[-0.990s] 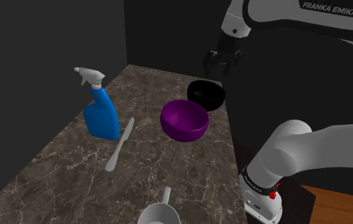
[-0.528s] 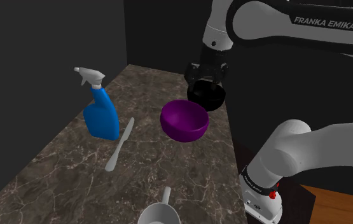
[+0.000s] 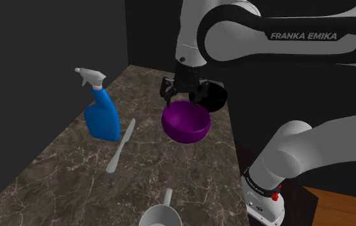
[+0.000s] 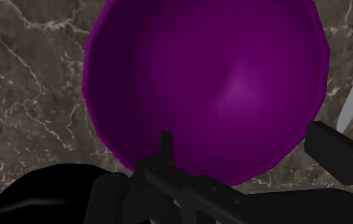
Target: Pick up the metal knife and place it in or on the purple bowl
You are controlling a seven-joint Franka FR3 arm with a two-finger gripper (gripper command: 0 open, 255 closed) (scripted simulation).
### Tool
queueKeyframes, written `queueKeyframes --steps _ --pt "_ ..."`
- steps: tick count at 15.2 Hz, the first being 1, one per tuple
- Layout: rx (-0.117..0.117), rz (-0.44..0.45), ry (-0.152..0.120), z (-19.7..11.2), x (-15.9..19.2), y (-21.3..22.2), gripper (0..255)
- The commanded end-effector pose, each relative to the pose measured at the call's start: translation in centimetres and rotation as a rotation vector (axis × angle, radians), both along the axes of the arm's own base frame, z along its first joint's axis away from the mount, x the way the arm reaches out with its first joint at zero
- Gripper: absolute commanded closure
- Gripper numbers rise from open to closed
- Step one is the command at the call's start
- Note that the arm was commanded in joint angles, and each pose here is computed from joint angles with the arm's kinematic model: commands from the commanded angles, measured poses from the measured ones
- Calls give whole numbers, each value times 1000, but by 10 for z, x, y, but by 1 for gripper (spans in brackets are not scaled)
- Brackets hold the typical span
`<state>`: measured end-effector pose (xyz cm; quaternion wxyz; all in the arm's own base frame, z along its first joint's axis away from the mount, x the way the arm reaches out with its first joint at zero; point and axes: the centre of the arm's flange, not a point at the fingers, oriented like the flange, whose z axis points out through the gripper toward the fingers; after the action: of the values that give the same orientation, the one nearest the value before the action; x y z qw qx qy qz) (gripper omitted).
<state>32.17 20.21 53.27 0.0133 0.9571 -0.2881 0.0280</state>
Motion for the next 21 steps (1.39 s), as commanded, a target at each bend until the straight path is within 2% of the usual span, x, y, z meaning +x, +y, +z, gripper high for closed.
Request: queueKeyframes --steps 1,16,21 --pt "5 -40 7 -10 4 24 0" --pt "31 -305 55 -69 65 199 0" --pt "31 -305 55 -96 65 199 0"
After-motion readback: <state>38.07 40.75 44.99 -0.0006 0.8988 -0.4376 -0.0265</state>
